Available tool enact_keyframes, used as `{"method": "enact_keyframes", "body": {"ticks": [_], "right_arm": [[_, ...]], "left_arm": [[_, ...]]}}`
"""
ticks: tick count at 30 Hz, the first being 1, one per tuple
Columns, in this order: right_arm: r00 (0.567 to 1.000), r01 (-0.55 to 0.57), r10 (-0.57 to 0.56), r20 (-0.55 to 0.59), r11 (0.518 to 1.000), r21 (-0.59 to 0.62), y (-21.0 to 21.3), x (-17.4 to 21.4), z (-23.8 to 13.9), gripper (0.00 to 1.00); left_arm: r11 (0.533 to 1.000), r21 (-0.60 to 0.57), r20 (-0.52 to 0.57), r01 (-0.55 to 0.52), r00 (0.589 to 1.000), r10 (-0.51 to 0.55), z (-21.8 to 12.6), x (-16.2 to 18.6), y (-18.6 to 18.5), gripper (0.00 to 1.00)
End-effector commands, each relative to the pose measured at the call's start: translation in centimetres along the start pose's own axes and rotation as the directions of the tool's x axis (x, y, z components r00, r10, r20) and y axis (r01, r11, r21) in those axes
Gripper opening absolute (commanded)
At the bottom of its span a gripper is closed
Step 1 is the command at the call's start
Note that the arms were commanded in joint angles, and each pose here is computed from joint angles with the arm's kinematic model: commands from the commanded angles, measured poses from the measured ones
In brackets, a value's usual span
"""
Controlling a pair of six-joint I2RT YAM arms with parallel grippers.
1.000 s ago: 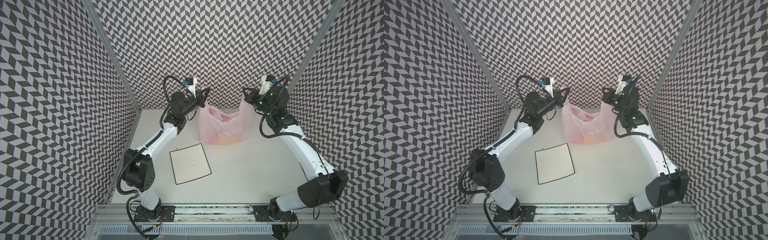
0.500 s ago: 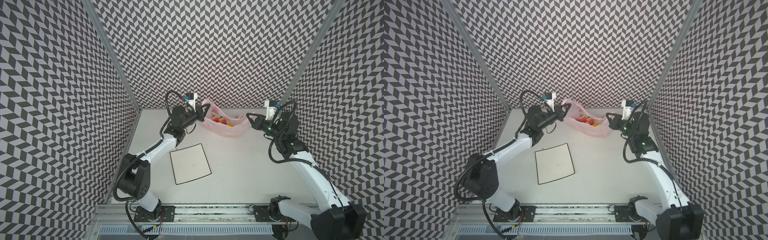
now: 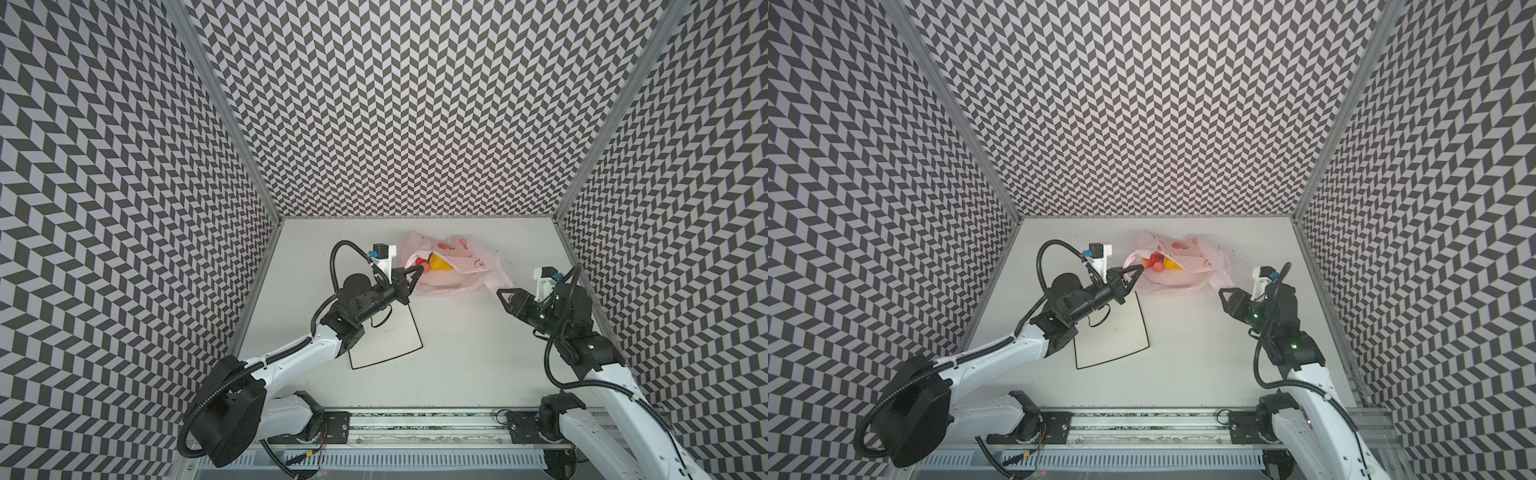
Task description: Take the fake fruits out of the plastic bag
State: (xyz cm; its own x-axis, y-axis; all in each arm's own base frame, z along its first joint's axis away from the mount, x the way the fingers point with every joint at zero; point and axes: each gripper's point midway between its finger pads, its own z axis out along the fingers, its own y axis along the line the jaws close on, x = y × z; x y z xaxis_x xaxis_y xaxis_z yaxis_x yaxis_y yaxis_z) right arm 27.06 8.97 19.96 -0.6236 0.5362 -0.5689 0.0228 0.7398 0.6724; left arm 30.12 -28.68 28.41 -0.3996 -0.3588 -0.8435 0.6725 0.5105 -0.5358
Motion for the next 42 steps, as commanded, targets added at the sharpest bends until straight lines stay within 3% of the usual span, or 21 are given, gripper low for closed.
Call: {"method": "enact_keyframes", "body": {"ticks": [1, 6, 10, 14, 17, 20, 25, 28, 33, 37, 39, 42], "right_arm": [[0.987, 0.006, -0.022, 0.158, 0.995, 0.104, 0.1, -3.8, -2.9, 0.71], [0.922, 0.146, -0.198, 0.333, 0.974, 0.175, 3.0, -9.0, -7.7, 0.74], [0.855, 0.412, -0.38, 0.353, 0.911, -0.017, 10.1, -10.5, -8.7, 0.65], [0.837, 0.53, -0.459, 0.297, 0.814, -0.238, 15.2, -9.2, -7.3, 0.54], [0.8, 0.598, -0.522, 0.294, 0.735, -0.319, 18.4, -6.8, -5.4, 0.49], [0.653, 0.757, -0.675, 0.343, 0.567, -0.324, 20.6, -2.9, -2.9, 0.46], [0.329, 0.944, -0.853, 0.405, 0.29, -0.157, 20.1, -1.5, 3.2, 0.41], [0.158, 0.986, -0.903, 0.399, 0.123, -0.113, 19.6, -0.3, 6.8, 0.35], [-0.054, 0.995, -0.92, 0.389, -0.081, -0.053, 18.6, 1.4, 11.4, 0.28], [-0.266, 0.953, -0.883, 0.387, -0.3, -0.032, 17.0, 3.8, 13.8, 0.18], [-0.316, 0.939, -0.88, 0.353, -0.342, -0.012, 15.7, 4.3, 15.1, 0.15], [-0.326, 0.943, -0.901, 0.286, -0.332, 0.031, 14.6, 3.7, 16.9, 0.14]], "left_arm": [[1.0, 0.0, 0.096, 0.007, 0.995, -0.007, -0.3, -2.2, -0.7, 0.0], [1.0, 0.001, 0.11, 0.0, 0.994, 0.0, -0.5, -2.6, -1.0, 0.0], [1.0, 0.007, 0.106, 0.0, 0.994, -0.001, -0.9, -2.4, -1.2, 0.0], [1.0, 0.009, 0.097, 0.008, 0.995, -0.008, -1.3, -1.9, -1.2, 0.0], [1.0, 0.009, 0.094, 0.009, 0.995, -0.01, -1.6, -1.7, -1.3, 0.0], [1.0, 0.004, 0.095, 0.009, 0.995, -0.01, -1.9, -1.7, -1.2, 0.0], [1.0, -0.004, 0.085, 0.01, 0.996, -0.009, -2.1, -1.4, -1.1, 0.0], [1.0, -0.01, 0.083, 0.011, 0.996, -0.01, -2.4, -1.3, -1.1, 0.0], [1.0, -0.016, 0.083, 0.013, 0.997, -0.012, -2.8, -1.3, -1.0, 0.0], [1.0, -0.025, 0.086, 0.014, 0.996, -0.012, -3.1, -1.3, -0.9, 0.0], [0.999, -0.032, 0.093, 0.015, 0.996, -0.012, -3.2, -1.4, -0.8, 0.0], [1.0, -0.03, 0.095, 0.007, 0.995, -0.004, -3.3, -1.5, -0.9, 0.0]]}}
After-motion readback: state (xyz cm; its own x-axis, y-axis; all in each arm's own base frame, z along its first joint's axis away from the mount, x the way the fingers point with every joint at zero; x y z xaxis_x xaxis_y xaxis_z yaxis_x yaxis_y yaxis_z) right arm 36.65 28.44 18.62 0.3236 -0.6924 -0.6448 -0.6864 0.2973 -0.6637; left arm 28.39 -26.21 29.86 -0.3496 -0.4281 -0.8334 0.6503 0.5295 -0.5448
